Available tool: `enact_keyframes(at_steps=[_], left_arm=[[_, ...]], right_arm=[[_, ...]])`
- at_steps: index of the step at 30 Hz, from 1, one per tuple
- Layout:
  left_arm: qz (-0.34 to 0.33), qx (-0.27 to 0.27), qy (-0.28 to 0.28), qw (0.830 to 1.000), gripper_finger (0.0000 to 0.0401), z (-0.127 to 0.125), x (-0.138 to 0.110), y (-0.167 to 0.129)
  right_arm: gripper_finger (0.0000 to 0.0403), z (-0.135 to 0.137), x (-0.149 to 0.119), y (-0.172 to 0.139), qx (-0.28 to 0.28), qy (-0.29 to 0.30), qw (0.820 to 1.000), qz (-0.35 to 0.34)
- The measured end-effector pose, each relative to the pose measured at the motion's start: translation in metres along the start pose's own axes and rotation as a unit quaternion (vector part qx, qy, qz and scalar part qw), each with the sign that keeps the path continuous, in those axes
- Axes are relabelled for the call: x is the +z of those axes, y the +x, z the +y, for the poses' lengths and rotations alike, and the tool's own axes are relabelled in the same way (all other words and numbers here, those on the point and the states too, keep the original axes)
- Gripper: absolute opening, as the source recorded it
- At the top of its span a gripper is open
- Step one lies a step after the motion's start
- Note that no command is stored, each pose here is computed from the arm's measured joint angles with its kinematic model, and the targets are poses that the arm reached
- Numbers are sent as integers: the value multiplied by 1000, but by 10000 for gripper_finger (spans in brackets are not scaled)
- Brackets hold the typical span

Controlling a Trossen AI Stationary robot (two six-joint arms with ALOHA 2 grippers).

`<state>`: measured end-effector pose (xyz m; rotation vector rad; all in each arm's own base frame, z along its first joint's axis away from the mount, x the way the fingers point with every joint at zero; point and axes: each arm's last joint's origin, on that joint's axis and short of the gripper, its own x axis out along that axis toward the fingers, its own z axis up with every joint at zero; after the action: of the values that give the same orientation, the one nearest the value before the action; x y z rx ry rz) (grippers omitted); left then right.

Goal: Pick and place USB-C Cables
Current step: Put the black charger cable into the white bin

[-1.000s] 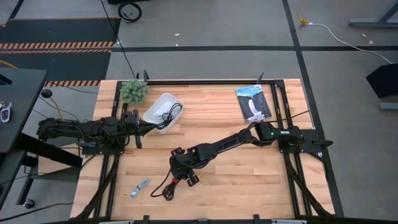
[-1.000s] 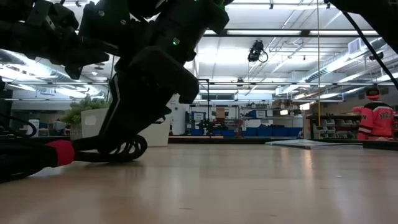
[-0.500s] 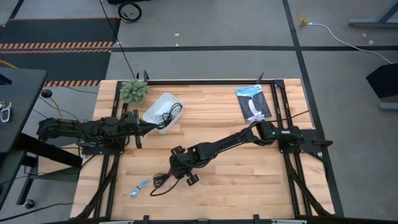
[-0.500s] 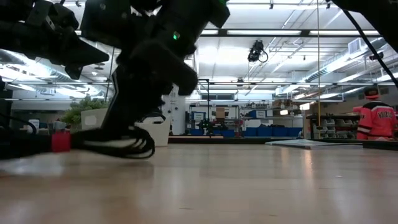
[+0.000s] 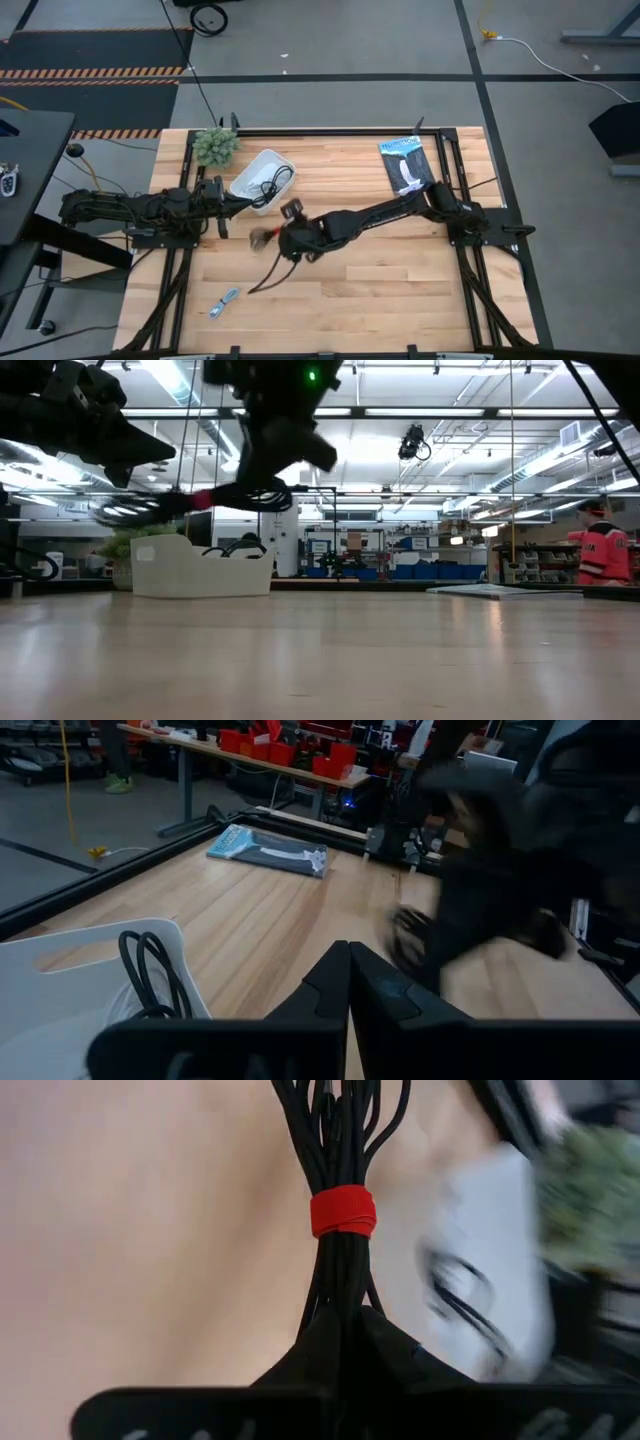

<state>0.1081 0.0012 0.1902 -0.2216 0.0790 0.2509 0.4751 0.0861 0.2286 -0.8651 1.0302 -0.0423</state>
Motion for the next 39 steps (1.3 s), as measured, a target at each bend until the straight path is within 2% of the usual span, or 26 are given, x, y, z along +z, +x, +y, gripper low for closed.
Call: enact_keyframes(at_steps=[3, 5, 9, 19, 28, 31, 33, 39], left_arm=[[0, 0, 0, 1000, 11, 0, 0, 0], [0, 0, 0, 1000, 11, 0, 0, 0], [0, 0, 0, 1000, 11, 0, 0, 0], [0, 0, 0, 1000, 11, 0, 0, 0], [0, 0, 0, 1000, 11, 0, 0, 0], [0, 0, 0, 1000, 11, 0, 0, 0], [2, 0, 1, 1000, 11, 0, 0, 0], [1, 1, 0, 1000, 11, 0, 0, 0]], right_arm=[[26, -13, -11, 6, -53, -30, 997, 54], [27, -22, -17, 10, -87, -24, 992, 85], [25, -40, -28, 14, -104, -24, 989, 102], [20, -87, -49, 39, -113, -130, 982, 77], [32, -115, -68, 74, -105, -223, 969, -13], [39, -119, -78, 89, -93, -229, 969, -25], [48, -122, -82, 99, -96, -212, 972, -32], [96, -122, -86, 108, -87, -196, 975, -57]])
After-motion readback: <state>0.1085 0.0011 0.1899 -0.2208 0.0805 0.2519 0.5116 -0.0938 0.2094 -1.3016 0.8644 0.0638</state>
